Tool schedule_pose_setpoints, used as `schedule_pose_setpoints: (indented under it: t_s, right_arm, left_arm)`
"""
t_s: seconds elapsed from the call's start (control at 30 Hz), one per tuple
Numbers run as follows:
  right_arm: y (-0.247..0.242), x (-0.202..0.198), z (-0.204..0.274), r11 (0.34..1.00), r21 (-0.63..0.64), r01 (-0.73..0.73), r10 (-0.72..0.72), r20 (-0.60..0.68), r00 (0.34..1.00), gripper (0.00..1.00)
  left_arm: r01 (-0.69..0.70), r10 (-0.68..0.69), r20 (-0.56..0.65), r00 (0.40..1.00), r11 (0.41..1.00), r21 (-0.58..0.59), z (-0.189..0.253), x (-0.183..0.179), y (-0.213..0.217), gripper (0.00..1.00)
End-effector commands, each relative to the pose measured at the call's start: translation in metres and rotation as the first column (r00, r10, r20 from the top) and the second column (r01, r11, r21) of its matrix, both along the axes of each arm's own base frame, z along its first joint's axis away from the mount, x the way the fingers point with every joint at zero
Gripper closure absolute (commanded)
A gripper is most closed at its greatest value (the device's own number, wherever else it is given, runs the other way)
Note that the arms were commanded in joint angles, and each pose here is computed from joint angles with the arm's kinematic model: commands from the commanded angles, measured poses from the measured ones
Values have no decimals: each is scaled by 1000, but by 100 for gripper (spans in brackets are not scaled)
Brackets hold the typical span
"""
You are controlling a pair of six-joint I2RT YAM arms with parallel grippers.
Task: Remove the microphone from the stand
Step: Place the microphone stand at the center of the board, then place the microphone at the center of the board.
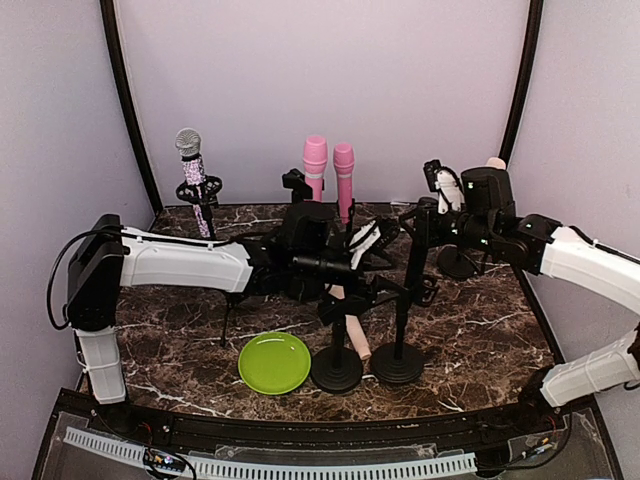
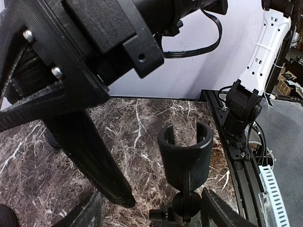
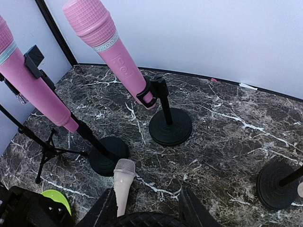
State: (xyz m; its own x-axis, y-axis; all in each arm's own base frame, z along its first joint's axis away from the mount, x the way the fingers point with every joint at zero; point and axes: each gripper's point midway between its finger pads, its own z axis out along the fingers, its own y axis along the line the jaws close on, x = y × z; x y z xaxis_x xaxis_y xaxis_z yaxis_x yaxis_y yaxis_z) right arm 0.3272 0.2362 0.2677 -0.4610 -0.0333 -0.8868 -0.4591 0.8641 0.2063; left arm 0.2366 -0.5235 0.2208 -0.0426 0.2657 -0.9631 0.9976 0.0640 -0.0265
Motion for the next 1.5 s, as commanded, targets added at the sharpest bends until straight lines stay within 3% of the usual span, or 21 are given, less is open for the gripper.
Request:
schedule_pose_setpoints:
  t_s: [0.0, 0.27, 0.63, 0.93, 1.17, 1.3, 1.47]
  right_arm:
    - [5, 3, 20, 998, 54, -20, 18, 33, 999, 81]
    - [9, 5, 6, 999, 28, -36, 37, -11, 999, 81]
    - [40, 7, -21, 977, 84, -195, 207, -176, 962, 81]
    - [67, 16, -66, 963, 110, -245, 268, -339, 902, 82]
    - [79, 37, -122, 976, 70, -207, 215, -474, 854, 80]
    - [88, 49, -146, 980, 62, -190, 194, -518, 833, 74]
    - [101, 59, -169, 981, 108, -163, 196, -562, 804, 61]
  left_arm:
    - [30, -28, 37, 999, 998, -59, 31, -4, 12, 26]
    - [42, -39, 27, 999, 993, -106, 53, -8, 18, 23]
    - [-237, 247, 36, 968, 956, -170, 110, 30, 74, 22]
    - [-444, 435, -121, 892, 894, -65, 92, 23, 170, 21]
    - [-452, 454, -251, 855, 889, 68, 84, 8, 215, 17]
    - [-432, 443, -231, 866, 897, 97, 85, 4, 226, 17]
    - [-449, 460, -124, 879, 887, 107, 78, 7, 236, 17]
